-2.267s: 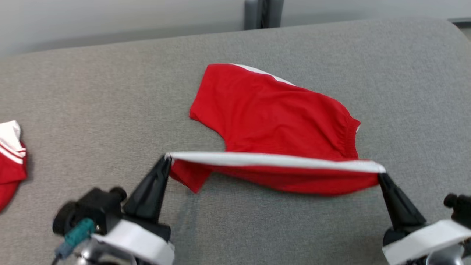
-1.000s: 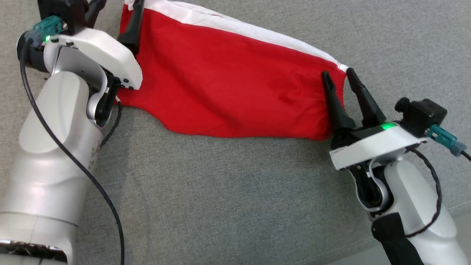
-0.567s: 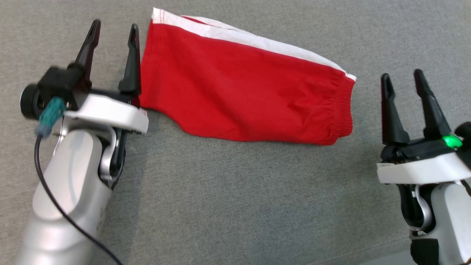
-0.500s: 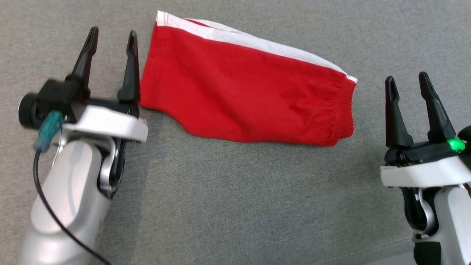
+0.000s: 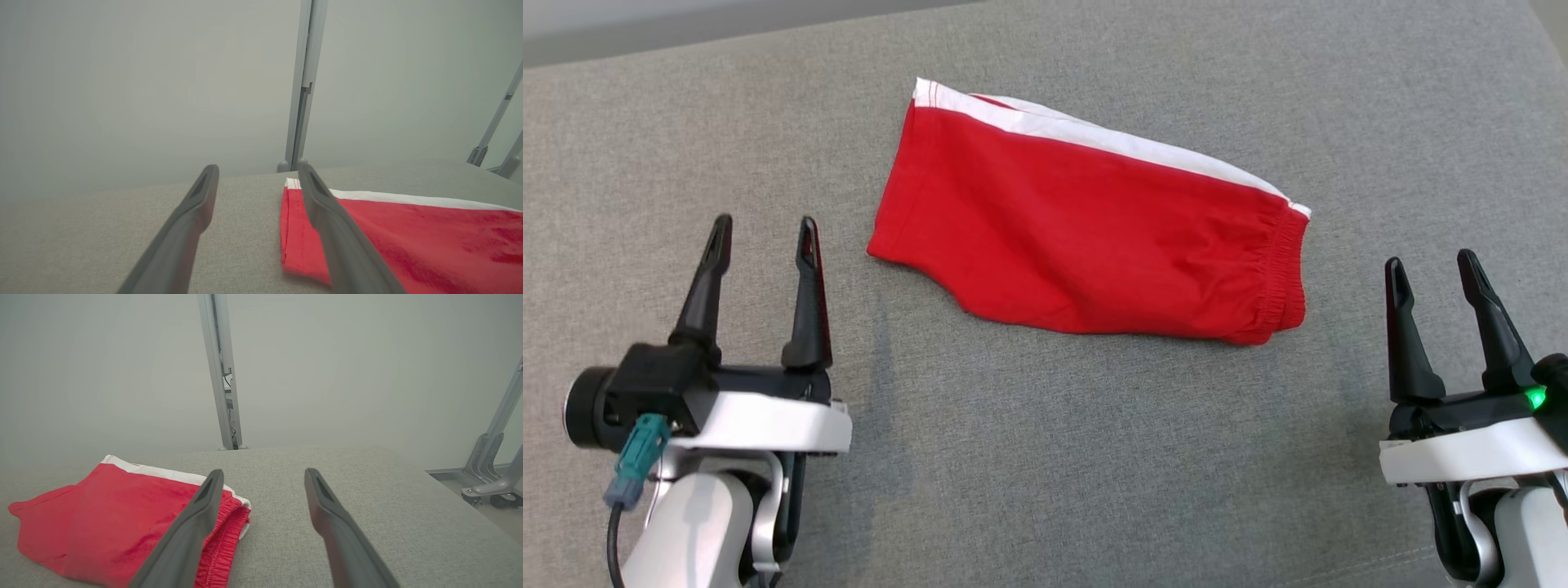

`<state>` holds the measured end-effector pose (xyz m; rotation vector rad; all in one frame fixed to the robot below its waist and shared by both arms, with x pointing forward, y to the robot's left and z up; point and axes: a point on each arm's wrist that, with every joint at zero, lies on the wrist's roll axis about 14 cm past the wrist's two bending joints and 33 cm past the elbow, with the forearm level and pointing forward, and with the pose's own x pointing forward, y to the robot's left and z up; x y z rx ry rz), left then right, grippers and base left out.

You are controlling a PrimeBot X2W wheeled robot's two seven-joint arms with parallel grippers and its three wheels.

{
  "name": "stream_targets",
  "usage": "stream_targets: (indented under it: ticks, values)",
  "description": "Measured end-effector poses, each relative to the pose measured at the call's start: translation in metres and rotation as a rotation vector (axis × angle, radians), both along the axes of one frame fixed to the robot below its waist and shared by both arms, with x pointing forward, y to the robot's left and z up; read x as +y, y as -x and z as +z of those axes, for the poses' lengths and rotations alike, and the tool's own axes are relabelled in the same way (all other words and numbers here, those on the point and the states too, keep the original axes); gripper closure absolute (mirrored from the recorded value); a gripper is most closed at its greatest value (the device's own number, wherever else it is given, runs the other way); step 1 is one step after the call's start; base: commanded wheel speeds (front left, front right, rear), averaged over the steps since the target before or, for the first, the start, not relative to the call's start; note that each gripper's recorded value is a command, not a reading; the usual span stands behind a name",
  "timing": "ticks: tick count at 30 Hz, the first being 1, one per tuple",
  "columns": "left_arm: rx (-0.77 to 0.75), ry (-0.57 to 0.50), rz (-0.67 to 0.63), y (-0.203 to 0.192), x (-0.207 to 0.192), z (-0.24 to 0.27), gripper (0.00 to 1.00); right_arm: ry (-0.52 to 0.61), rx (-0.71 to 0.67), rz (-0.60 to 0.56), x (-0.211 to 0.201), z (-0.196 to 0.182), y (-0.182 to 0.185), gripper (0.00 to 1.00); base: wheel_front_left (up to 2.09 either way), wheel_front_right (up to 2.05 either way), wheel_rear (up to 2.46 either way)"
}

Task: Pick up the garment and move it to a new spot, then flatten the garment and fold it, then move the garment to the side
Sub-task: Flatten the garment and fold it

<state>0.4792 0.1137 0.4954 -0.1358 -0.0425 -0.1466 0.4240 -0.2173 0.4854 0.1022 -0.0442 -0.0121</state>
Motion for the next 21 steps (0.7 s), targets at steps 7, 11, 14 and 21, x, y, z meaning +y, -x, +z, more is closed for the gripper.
stream_targets:
  ticks: [7, 11, 14, 21]
  values:
    - [0.03, 0.004, 0.003, 0.013, 0.001, -0.001, 0.0, -0.008, -0.006, -0.011, -0.001, 0.005, 0.005, 0.0, 0.0, 0.0, 0.0]
    - [0.032, 0.003, -0.002, 0.013, 0.0, 0.001, 0.0, -0.011, -0.008, -0.012, -0.001, 0.005, 0.006, 0.0, 0.0, 0.0, 0.0]
    - [0.037, 0.0, -0.007, 0.014, -0.001, 0.0, 0.0, -0.012, -0.003, -0.012, -0.001, 0.005, 0.006, 0.0, 0.0, 0.0, 0.0]
    - [-0.019, -0.002, -0.123, -0.011, -0.028, 0.018, 0.0, -0.017, 0.003, -0.011, 0.0, 0.002, 0.002, 0.0, 0.0, 0.0, 0.0]
